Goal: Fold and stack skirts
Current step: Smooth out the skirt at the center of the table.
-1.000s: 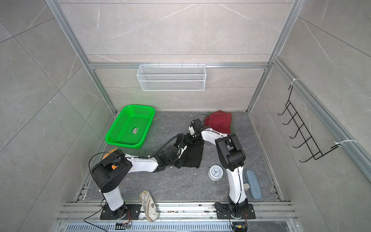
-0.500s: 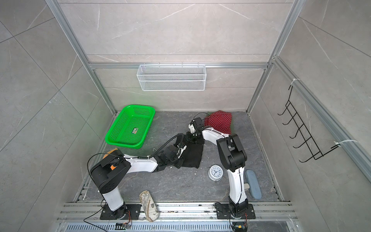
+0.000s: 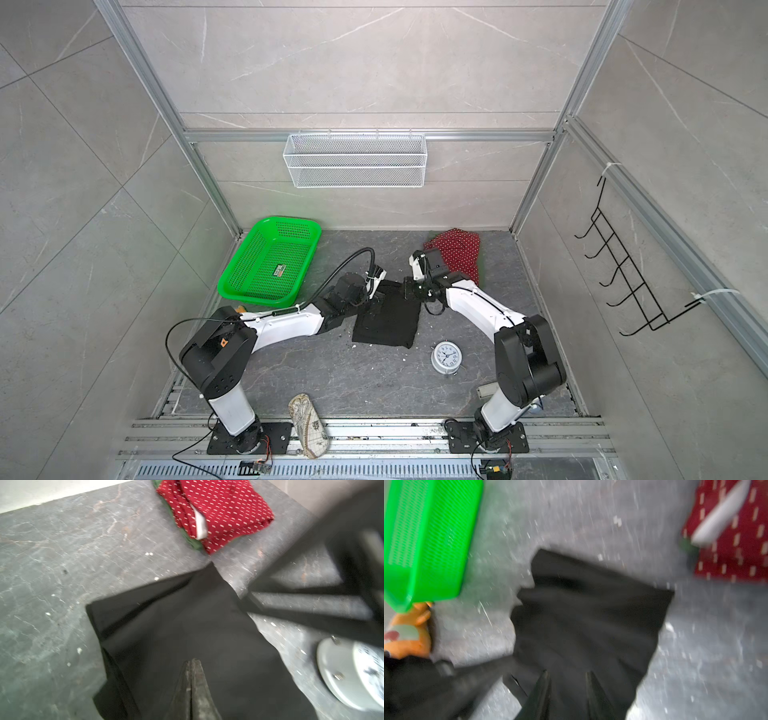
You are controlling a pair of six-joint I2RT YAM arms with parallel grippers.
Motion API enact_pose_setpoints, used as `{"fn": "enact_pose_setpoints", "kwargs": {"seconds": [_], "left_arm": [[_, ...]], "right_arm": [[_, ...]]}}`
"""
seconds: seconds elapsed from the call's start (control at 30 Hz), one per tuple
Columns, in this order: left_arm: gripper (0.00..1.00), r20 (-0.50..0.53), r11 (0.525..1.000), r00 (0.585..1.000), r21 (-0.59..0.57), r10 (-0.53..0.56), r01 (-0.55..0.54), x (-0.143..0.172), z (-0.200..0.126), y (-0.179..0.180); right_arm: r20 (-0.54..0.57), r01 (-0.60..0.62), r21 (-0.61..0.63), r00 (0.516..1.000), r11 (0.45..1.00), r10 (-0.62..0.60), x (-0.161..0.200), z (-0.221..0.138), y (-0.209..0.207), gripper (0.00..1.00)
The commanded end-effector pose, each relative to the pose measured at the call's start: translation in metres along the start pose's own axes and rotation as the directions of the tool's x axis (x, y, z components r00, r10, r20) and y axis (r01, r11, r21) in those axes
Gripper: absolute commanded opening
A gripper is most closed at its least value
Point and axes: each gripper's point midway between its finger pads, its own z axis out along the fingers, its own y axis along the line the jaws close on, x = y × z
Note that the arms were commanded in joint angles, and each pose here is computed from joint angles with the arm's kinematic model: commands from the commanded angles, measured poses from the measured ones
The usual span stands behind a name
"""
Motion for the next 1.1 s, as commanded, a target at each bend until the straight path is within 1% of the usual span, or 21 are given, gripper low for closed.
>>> {"fn": "enact_pose_setpoints", "kwargs": {"seconds": [0.0, 0.07, 0.2, 0.27, 0.43, 0.57, 0.7, 0.8, 0.93, 1.07], "left_arm": [[0.00, -0.008, 1.000, 1.000, 0.028, 0.014, -0.014, -0.001, 0.015, 0.005], [0.00, -0.011, 1.000, 1.000, 0.030, 0.007, -0.007, -0.001, 0.022, 0.008], [0.00, -0.016, 0.999, 1.000, 0.043, -0.001, 0.002, 0.000, 0.034, 0.009], [0.00, -0.029, 0.999, 1.000, 0.042, -0.003, 0.004, 0.003, 0.038, 0.010], [0.00, -0.055, 0.999, 0.998, 0.028, -0.040, 0.041, 0.014, 0.047, 0.019], [0.00, -0.071, 0.996, 0.994, 0.021, -0.080, 0.082, 0.023, 0.052, 0.028], [0.00, -0.080, 0.994, 0.991, 0.018, -0.107, 0.109, 0.029, 0.055, 0.033], [0.00, -0.091, 0.992, 0.988, 0.012, -0.121, 0.123, 0.032, 0.058, 0.037], [0.00, -0.097, 0.991, 0.987, 0.015, -0.131, 0.133, 0.034, 0.061, 0.039], [0.00, -0.088, 0.991, 0.987, 0.024, -0.131, 0.133, 0.030, 0.057, 0.037]], "right_arm": [[-0.064, -0.035, -0.064, 0.997, 0.997, 0.030, 0.034, -0.001, 0.002, 0.22], [-0.087, -0.056, -0.107, 0.995, 0.993, 0.047, 0.047, 0.000, 0.007, 0.18], [-0.129, -0.080, -0.116, 0.990, 0.990, 0.065, 0.070, 0.004, 0.007, 0.10], [-0.153, -0.088, -0.114, 0.986, 0.990, 0.070, 0.082, 0.007, 0.006, 0.08], [-0.211, -0.097, -0.090, 0.974, 0.991, 0.077, 0.109, 0.015, 0.002, 0.06], [-0.263, -0.101, -0.020, 0.960, 0.995, 0.092, 0.132, 0.026, -0.015, 0.05], [-0.277, -0.094, 0.030, 0.956, 0.995, 0.099, 0.145, 0.031, -0.028, 0.05], [-0.272, -0.062, 0.067, 0.959, 0.996, 0.078, 0.146, 0.032, -0.034, 0.09], [-0.255, -0.027, 0.068, 0.966, 0.997, 0.044, 0.137, 0.029, -0.032, 0.21], [-0.202, -0.004, 0.028, 0.979, 1.000, 0.010, 0.111, 0.018, -0.015, 0.36]]}}
